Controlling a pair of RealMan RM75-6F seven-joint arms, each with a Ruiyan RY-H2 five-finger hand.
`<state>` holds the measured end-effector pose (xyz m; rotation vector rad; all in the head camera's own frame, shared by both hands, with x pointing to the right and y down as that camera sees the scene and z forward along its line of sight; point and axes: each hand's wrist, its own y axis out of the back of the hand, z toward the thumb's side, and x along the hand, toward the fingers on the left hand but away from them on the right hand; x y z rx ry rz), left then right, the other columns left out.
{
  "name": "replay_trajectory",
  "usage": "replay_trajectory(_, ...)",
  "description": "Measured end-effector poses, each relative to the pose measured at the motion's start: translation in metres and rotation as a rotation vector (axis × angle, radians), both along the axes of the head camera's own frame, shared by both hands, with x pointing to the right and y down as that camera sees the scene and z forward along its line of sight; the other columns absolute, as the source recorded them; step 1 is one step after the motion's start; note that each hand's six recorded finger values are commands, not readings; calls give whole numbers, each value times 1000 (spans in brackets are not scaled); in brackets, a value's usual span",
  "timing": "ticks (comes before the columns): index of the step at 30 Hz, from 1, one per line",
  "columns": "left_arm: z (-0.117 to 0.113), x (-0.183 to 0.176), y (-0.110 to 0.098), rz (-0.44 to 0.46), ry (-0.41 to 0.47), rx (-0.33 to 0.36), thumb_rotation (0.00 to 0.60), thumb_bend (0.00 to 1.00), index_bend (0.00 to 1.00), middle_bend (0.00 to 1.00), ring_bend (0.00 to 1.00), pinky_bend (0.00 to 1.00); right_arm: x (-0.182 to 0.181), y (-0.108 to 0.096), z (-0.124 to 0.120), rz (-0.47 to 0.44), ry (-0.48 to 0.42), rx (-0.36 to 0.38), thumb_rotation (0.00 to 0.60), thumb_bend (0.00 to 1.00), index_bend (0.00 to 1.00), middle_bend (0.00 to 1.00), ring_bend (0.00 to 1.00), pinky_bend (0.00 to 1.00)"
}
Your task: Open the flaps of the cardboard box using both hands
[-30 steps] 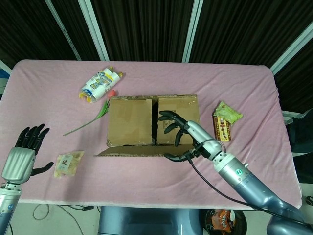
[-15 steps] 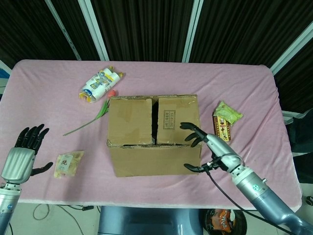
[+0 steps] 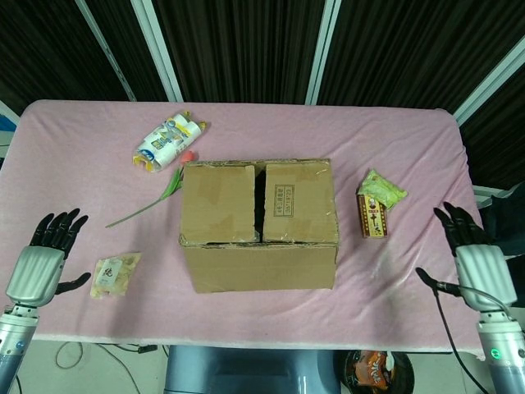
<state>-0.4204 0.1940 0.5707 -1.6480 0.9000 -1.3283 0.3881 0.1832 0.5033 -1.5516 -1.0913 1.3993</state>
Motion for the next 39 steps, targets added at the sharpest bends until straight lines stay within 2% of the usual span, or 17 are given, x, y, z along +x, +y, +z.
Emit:
replay_trajectory(2, -1, 3, -1, 8, 4, -5, 600, 119, 0, 0, 0, 0, 16, 14, 5, 30, 50, 7, 497, 263, 0, 0, 0, 212)
replay_trajectory(5, -5, 12, -8, 34, 14, -11, 600, 180, 0, 0, 0, 0, 28, 24, 10, 63, 61, 21, 513, 263, 0, 0, 0, 212)
replay_trajectory(9, -10, 29, -24, 98, 12, -40, 600, 370, 0, 0, 0, 9, 36, 28, 17, 79, 34, 36, 536, 264, 0, 0, 0, 212)
replay_trajectory(11, -11, 39, -33, 137, 5, -64, 600, 419, 0, 0, 0, 25, 37, 28, 20, 70, 32, 47, 540, 263, 0, 0, 0, 212)
replay_trajectory(14, -14, 63, -54, 236, -12, -100, 600, 456, 0, 0, 0, 49, 36, 29, 22, 53, 32, 66, 541, 263, 0, 0, 0, 212)
replay_trajectory(17, -16, 96, -79, 371, -38, -119, 600, 502, 0, 0, 0, 63, 37, 28, 22, 50, 24, 86, 541, 263, 0, 0, 0, 212)
replay_trajectory(20, -18, 133, -104, 511, -66, -131, 600, 597, 0, 7, 3, 83, 38, 28, 22, 56, 11, 96, 544, 263, 0, 0, 0, 212)
replay_trajectory(24, -18, 186, -131, 673, -87, -161, 600, 746, 2, 75, 52, 143, 38, 28, 23, 56, -1, 106, 551, 264, 0, 0, 0, 212)
replay_trajectory(28, -20, 234, -154, 777, -90, -163, 600, 851, 57, 175, 140, 215, 38, 28, 24, 49, -8, 109, 554, 263, 0, 0, 0, 212)
replay_trajectory(32, -16, 271, -166, 837, -79, -137, 600, 883, 87, 216, 176, 250, 38, 29, 26, 50, -16, 104, 556, 264, 0, 0, 0, 212)
replay_trajectory(39, 2, 320, -169, 915, -74, -115, 600, 950, 135, 291, 240, 314, 38, 30, 28, 48, -23, 95, 560, 263, 0, 0, 0, 212)
